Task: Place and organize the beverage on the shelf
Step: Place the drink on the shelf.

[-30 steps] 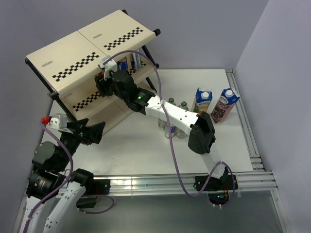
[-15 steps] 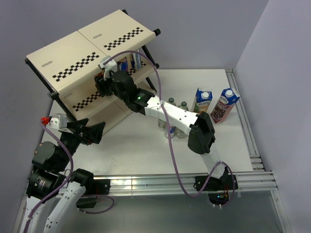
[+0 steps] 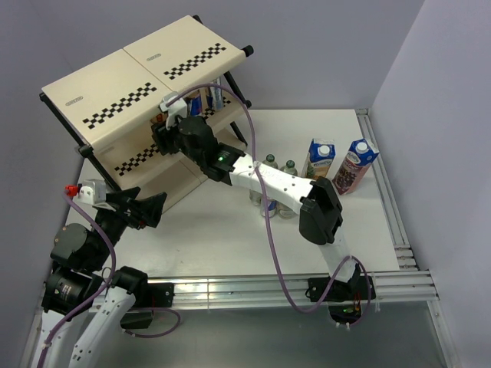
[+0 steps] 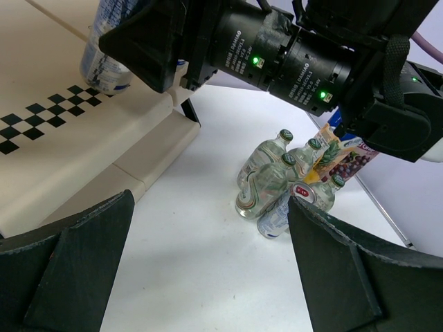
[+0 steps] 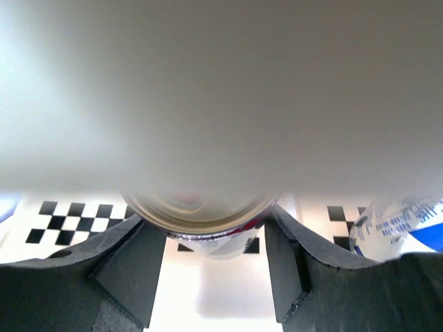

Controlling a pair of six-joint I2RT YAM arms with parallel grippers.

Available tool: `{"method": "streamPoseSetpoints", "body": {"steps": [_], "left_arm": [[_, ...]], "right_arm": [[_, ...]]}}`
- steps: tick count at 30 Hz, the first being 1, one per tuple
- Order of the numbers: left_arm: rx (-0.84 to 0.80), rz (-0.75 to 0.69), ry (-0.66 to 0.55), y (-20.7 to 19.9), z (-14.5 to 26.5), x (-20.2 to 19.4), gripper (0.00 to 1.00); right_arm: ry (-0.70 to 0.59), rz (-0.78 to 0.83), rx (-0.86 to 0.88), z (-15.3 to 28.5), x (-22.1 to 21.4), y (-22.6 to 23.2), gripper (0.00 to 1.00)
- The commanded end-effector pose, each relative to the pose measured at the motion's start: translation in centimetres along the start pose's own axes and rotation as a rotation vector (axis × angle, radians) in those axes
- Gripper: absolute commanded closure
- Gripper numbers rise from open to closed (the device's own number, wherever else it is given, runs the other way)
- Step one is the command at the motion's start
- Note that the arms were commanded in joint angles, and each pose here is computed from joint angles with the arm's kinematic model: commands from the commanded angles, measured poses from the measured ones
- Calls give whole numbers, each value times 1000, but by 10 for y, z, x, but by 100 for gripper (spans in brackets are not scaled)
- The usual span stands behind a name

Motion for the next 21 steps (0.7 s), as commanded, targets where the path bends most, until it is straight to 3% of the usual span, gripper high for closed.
{"method": "streamPoseSetpoints", "body": {"steps": [1, 9, 16, 21], "left_arm": [[-24, -17, -32, -4, -3, 8, 1], [-23, -16, -36, -4, -2, 8, 1], [-24, -16, -42, -4, 0, 9, 1], [-23, -16, -42, -4, -1, 9, 0]], "right_arm": [[113, -17, -18, 9, -36, -4, 89], [114, -25, -9, 10, -41, -2, 88], [123, -14, -2, 6, -44, 0, 70], [121, -6, 6, 4, -44, 2, 64]]}}
Point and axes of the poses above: each gripper's point midway between its finger pads, its own z axis back along the fingers, its own y axis along the line the jaws close on, x = y × z, the point moved 3 cm from there along z, back along the fingers, and after that the axes turned 3 degrees about -z, right-handed, at the moved point
